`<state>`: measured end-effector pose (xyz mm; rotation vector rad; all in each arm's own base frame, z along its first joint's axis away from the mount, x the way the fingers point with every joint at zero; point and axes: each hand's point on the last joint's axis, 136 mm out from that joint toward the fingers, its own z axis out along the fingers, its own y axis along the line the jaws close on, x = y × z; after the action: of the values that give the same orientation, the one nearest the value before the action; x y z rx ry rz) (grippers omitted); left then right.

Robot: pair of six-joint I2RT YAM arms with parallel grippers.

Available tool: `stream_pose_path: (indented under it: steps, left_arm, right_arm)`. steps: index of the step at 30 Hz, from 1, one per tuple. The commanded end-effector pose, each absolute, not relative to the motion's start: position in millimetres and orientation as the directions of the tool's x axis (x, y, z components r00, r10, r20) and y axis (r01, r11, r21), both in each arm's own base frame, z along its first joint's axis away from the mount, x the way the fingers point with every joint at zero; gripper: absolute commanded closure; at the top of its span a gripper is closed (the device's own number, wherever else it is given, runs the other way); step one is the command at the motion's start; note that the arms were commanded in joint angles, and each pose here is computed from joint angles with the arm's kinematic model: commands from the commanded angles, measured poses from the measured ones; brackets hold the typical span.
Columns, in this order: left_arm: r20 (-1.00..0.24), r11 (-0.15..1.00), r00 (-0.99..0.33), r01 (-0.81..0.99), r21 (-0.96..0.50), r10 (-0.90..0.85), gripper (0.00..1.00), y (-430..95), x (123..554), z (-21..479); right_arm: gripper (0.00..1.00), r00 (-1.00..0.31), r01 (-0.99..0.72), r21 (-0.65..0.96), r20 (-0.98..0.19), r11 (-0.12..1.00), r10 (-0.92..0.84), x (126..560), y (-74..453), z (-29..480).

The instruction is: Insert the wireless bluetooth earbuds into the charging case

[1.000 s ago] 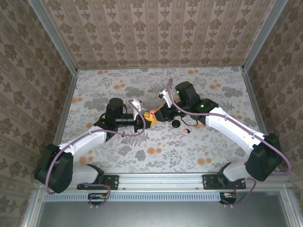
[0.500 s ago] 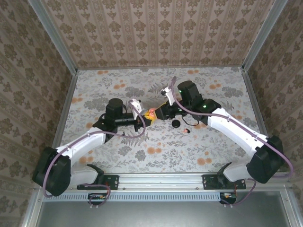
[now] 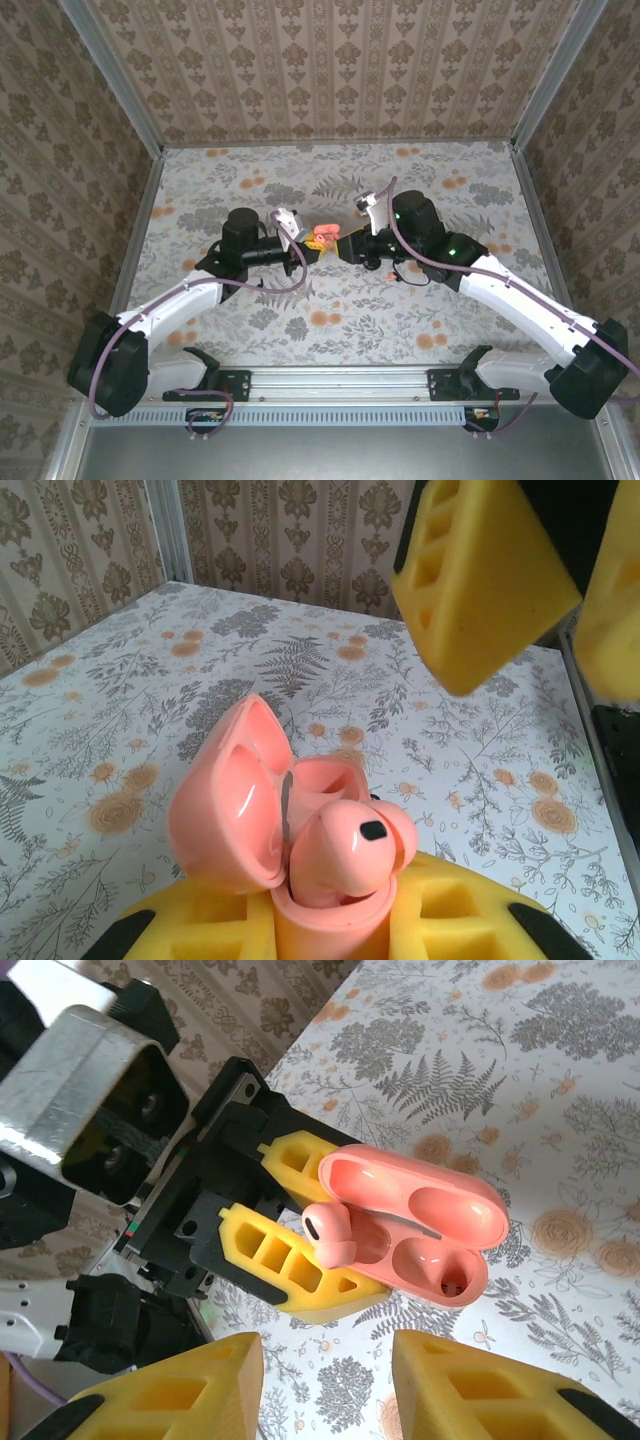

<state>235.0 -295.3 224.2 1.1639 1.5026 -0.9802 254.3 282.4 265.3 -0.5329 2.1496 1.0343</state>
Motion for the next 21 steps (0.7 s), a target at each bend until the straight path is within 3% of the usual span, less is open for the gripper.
stream_pose_path:
  steps: [1,21]
  left_arm:
    - [-0.981,0.215,-0.055,0.976,-0.014,0.186,0.84,-297,233,230]
    - [-0.98,0.227,-0.051,0.974,-0.007,0.193,0.84,-297,233,230]
  right_arm:
    - [0.65,-0.709,-0.549,0.556,-0.705,0.624,0.004,262,287,262]
    - [0.76,-0.725,-0.541,0.601,-0.688,0.588,0.036,271,308,257]
